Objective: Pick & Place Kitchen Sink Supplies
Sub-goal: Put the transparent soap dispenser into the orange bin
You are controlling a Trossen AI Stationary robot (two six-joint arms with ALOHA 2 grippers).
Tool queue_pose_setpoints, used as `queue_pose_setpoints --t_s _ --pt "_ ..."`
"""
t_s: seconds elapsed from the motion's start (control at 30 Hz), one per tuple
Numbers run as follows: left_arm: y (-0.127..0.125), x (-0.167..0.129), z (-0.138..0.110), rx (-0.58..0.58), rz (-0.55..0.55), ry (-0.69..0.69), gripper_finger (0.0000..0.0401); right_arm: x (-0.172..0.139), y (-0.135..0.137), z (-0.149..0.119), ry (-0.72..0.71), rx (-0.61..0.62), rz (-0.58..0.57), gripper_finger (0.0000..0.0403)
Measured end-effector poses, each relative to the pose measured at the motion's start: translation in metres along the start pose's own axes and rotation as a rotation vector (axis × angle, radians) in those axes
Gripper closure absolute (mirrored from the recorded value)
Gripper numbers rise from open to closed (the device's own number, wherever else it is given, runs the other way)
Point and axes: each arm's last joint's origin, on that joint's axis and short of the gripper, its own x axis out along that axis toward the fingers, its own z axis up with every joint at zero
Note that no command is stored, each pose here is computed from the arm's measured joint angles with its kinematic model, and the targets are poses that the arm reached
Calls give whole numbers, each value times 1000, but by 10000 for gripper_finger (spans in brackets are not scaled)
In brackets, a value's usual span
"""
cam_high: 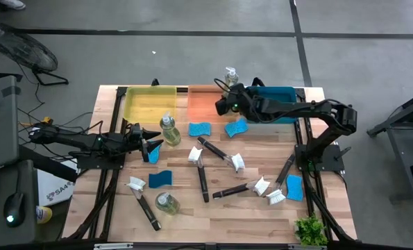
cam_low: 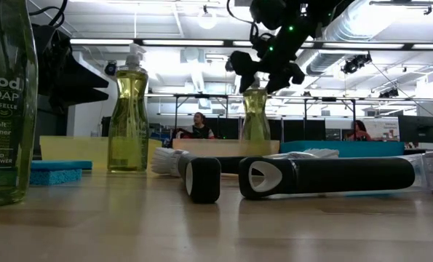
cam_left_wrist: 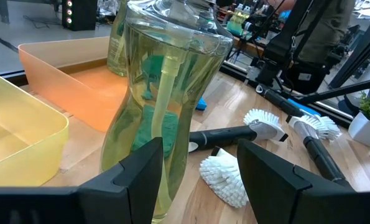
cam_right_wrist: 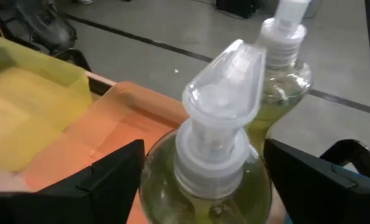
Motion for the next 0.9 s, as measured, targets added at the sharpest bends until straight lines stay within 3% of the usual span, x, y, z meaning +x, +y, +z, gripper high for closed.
queue_pose_setpoints --t_s 0.33,0.9 --pt "0 0 0 0 0 0 199 0 -1 0 -12 -6 -38 12" --pt "0 0 0 0 0 0 199 -33 -20 20 -43 -32 -50 8"
